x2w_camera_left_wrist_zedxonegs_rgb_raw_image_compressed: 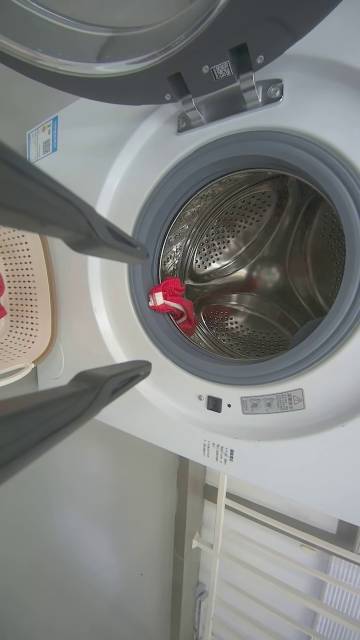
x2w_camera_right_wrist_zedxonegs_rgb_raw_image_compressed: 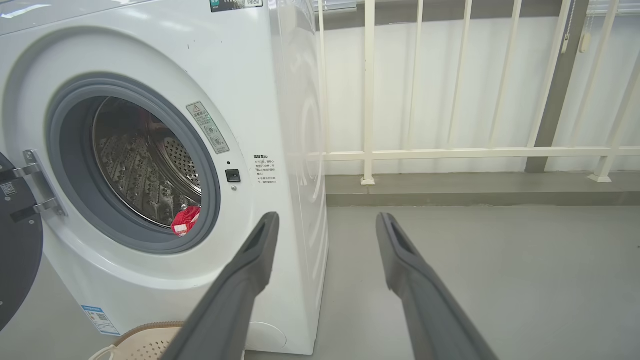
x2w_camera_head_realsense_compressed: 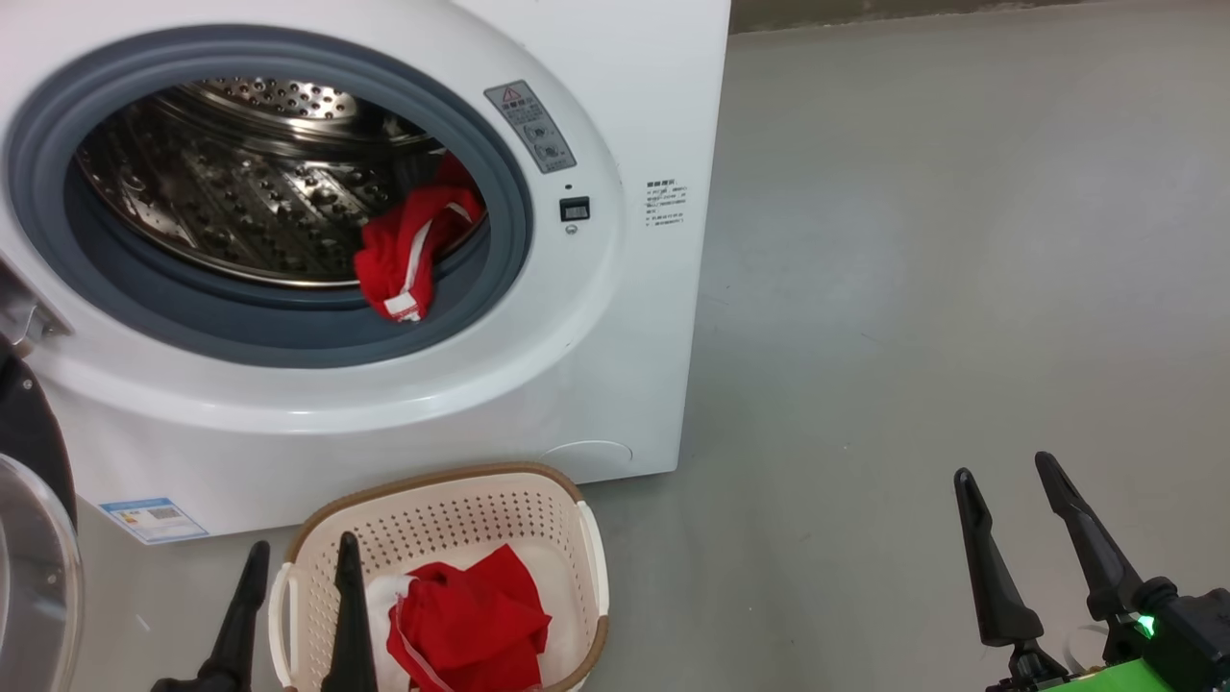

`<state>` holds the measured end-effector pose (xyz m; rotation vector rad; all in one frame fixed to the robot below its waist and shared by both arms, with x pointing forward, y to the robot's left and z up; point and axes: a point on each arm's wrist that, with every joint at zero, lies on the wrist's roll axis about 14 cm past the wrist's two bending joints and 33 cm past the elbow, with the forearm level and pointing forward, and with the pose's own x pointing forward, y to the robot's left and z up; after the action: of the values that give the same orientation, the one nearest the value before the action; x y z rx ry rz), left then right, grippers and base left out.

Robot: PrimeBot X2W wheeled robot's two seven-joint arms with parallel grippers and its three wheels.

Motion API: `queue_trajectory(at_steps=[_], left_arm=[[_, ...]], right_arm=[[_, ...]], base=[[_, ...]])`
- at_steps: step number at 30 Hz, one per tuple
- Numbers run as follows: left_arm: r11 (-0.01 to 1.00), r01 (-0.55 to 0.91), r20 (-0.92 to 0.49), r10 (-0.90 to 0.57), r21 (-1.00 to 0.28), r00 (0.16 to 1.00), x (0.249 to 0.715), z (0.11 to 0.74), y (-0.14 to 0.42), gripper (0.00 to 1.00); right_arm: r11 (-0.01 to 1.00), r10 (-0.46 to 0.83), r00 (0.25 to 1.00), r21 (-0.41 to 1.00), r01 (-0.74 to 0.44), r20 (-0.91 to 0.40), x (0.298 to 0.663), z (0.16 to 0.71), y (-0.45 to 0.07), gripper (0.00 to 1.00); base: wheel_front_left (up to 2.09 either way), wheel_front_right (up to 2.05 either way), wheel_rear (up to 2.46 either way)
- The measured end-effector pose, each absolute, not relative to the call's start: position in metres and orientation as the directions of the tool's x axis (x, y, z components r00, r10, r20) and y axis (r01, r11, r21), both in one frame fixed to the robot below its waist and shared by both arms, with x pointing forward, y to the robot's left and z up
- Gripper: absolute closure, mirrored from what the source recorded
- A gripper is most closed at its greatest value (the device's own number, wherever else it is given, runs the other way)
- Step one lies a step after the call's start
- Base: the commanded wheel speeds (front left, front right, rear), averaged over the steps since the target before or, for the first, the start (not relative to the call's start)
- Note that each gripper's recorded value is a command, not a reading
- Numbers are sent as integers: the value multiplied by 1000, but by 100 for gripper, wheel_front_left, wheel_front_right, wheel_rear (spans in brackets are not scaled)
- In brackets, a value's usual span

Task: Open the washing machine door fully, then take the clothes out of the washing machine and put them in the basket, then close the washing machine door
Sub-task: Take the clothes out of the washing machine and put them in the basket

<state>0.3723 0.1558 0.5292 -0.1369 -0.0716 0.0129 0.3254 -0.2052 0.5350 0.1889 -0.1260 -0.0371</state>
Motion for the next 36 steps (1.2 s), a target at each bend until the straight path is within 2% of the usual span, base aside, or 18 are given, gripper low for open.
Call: queue_trajectory(at_steps=[17,36], left_arm=[[990,10,21,-7,-142,1000,392,510,146,0],[982,83,19,-81,-172,997,466,493,122,0]], right_arm=[[981,-37,996,192,22,79,340,521,-201,0],[980,-31,999,197,27,15,369,494,-198,0]], base=[[0,0,0],[0,0,0]])
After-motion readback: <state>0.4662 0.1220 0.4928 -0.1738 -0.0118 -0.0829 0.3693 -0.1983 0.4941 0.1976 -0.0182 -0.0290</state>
